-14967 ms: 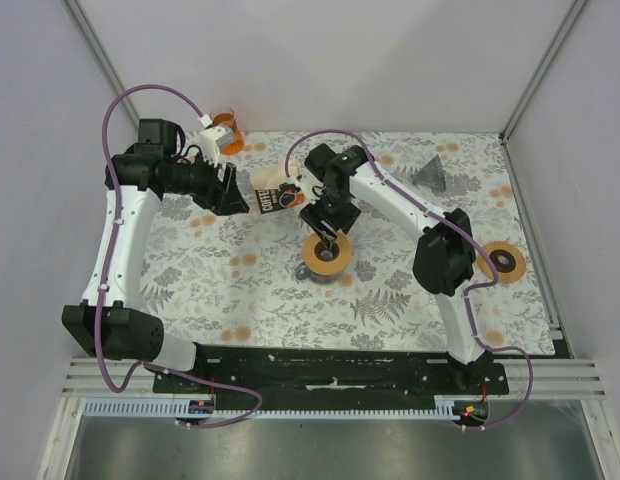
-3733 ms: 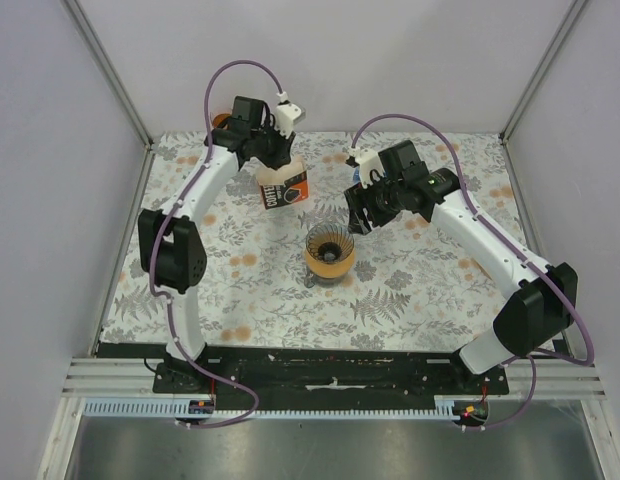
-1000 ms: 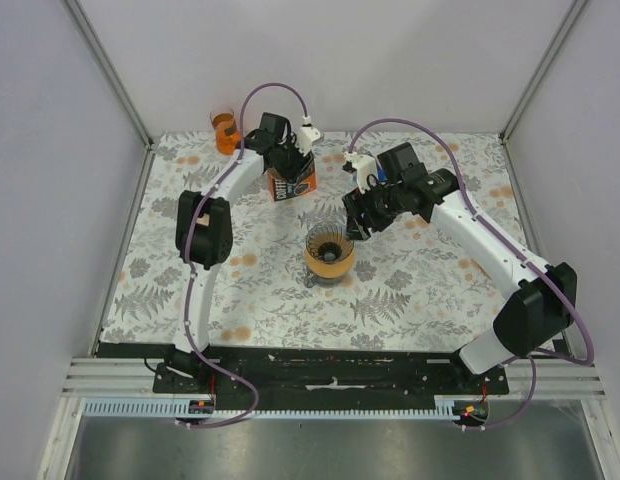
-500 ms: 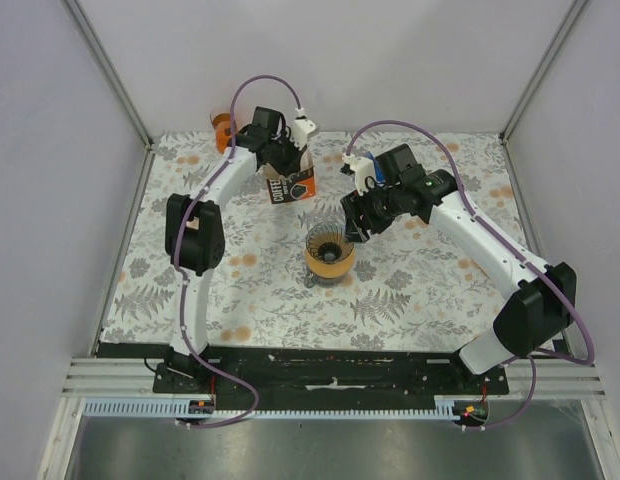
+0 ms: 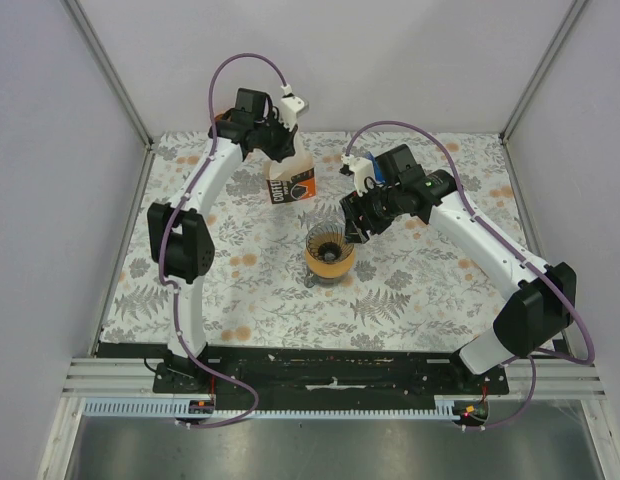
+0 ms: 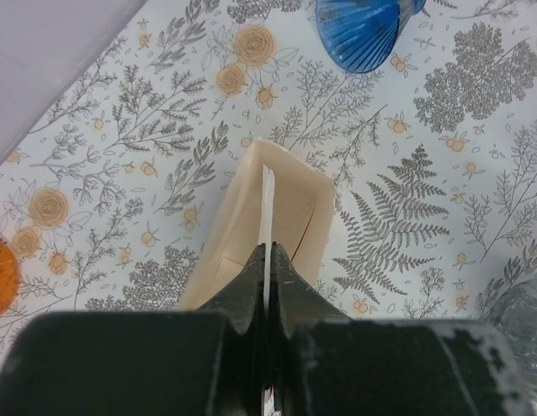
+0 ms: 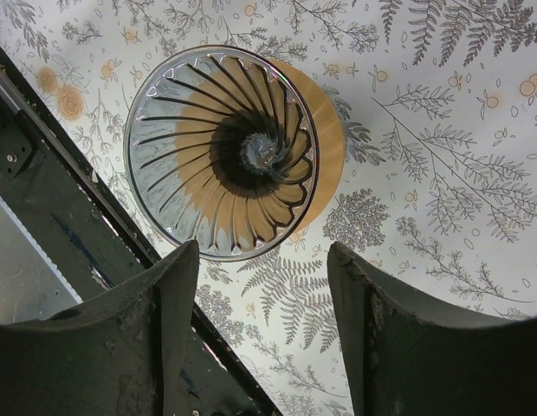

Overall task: Place the coffee filter in the dripper
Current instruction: Pick up the coffee filter from the coffee filter holder.

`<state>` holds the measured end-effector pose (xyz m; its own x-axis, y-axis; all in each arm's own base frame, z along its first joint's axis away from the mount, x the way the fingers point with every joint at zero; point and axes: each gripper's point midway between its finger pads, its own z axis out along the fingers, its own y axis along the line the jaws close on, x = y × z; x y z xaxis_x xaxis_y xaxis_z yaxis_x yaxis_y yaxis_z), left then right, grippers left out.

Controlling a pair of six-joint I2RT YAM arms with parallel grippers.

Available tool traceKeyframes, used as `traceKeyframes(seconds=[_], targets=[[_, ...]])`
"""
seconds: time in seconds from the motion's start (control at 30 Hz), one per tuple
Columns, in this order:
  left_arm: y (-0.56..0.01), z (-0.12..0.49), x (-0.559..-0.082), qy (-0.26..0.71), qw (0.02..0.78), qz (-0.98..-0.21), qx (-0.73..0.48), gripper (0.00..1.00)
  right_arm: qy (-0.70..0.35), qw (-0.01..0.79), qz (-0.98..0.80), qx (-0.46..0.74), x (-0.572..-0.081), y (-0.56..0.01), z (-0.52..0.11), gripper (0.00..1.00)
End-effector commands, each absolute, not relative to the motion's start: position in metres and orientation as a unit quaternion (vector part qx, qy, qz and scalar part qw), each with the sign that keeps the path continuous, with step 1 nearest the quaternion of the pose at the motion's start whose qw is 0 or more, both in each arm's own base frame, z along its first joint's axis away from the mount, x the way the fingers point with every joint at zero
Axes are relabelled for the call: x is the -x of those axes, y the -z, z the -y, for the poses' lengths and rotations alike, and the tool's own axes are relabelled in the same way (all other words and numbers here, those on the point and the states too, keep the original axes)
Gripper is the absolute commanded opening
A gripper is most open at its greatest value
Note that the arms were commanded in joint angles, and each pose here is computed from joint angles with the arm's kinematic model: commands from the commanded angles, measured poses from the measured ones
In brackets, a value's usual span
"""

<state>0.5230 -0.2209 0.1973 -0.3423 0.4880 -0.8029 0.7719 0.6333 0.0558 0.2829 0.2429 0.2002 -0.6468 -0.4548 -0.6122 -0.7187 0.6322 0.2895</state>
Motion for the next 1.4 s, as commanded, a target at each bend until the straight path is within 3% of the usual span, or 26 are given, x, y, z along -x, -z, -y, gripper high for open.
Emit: traceKeyframes(seconds=[0.0,0.37,0.53,0.7,0.9,0.97,1.1,1.37], targets=[[-0.269,0.222,-0.515,0.192,0.468,-0.776,-0.376,0.02,-0.263,0.284,-0.853,0.351,-0.285,-0.223,-0.243,0.68],[-0.303,0.226,-0.487,0.237,0.467,-0.759,-0.387,0.02,-0.255,0.304,-0.844,0.361,-0.288,-0.239,-0.241,0.68],[-0.349,0.23,-0.438,0.273,0.476,-0.71,-0.442,0.02,-0.247,0.352,-0.818,0.382,-0.289,-0.271,-0.238,0.68],[-0.381,0.235,-0.353,0.34,0.456,-0.625,-0.535,0.02,-0.283,0.435,-0.746,0.419,-0.289,-0.33,-0.254,0.68],[-0.385,0.229,-0.278,0.369,0.422,-0.573,-0.598,0.02,-0.345,0.529,-0.634,0.446,-0.267,-0.4,-0.272,0.64],[-0.385,0.231,-0.263,0.375,0.413,-0.569,-0.604,0.02,-0.373,0.536,-0.589,0.476,-0.245,-0.411,-0.283,0.59],[-0.393,0.236,-0.232,0.387,0.401,-0.552,-0.62,0.02,-0.394,0.54,-0.501,0.549,-0.196,-0.413,-0.311,0.6],[-0.392,0.249,-0.209,0.388,0.376,-0.548,-0.639,0.02,-0.36,0.564,-0.488,0.56,-0.196,-0.408,-0.317,0.64]])
